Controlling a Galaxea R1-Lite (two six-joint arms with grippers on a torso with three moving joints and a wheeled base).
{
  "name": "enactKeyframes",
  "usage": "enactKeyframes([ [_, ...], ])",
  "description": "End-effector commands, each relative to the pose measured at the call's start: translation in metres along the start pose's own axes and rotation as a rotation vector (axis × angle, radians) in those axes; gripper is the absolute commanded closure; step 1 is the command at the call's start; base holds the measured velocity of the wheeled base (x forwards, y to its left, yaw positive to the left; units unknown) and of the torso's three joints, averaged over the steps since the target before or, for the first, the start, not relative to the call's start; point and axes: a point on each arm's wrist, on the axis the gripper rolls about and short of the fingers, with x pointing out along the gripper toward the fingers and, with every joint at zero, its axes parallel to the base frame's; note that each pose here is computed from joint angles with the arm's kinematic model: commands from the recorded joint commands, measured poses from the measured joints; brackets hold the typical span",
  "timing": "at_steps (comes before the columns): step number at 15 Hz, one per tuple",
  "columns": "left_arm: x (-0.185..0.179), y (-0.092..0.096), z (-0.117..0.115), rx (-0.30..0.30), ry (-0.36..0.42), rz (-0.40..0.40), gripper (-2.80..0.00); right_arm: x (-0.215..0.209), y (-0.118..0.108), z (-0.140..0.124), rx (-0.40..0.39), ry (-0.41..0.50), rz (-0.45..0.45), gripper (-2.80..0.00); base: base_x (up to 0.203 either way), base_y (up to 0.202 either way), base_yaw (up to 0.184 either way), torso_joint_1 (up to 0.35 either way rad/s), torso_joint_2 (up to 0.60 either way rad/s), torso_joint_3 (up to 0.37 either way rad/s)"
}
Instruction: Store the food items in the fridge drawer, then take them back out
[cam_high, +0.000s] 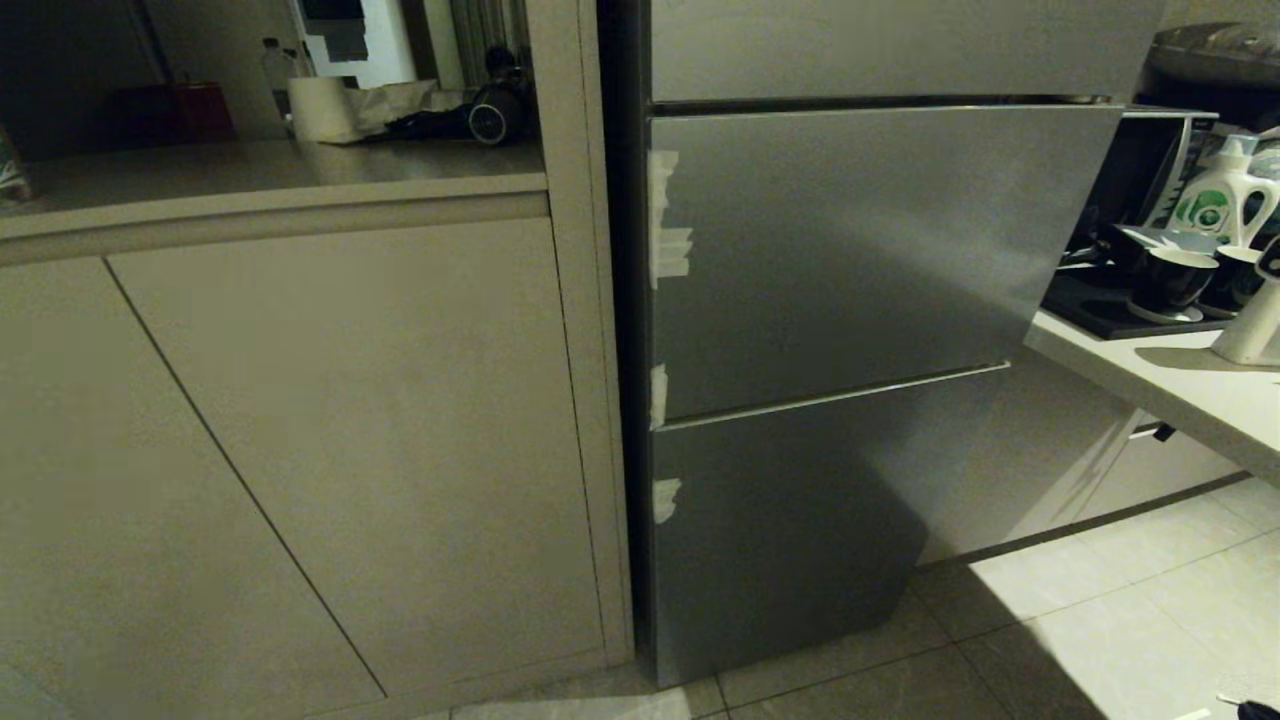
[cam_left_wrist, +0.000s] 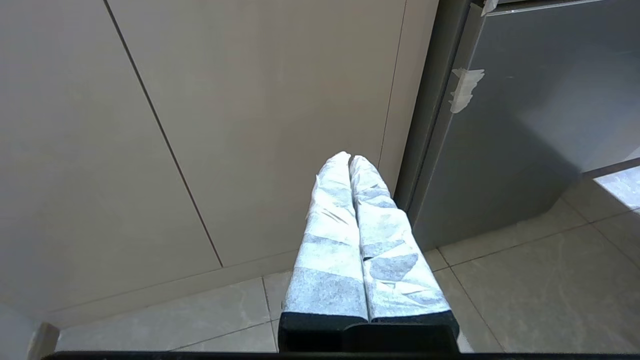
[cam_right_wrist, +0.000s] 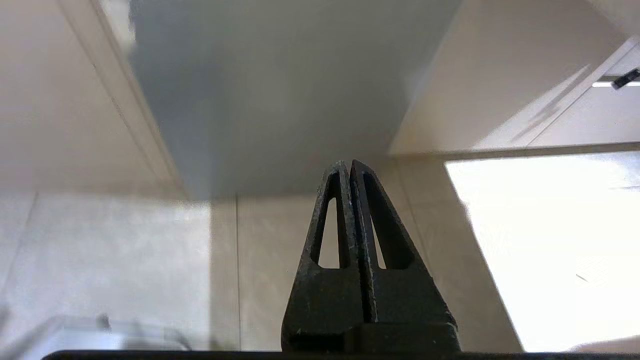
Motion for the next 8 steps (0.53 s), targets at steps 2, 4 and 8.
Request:
enactKeyframes([
  [2,0.0,0.0,0.0,-0.001,0.0,0.0,0.0,-0.021,0.004,-0.027,-0.003,-0.097,0.025,0.0,0.0,0.0,0.0,0.0,0.0,0.0],
  [4,0.0,0.0,0.0,-0.001,0.0,0.0,0.0,-0.031,0.005,-0.033,-0.007,-0.208,0.005,0.0,0.0,0.0,0.0,0.0,0.0,0.0],
  [8,0.0,0.0,0.0,0.0,0.0,0.0,0.0,-0.038,0.006,-0.038,0.061,-0.294,-0.041,0.0,0.0,0.0,0.0,0.0,0.0,0.0],
])
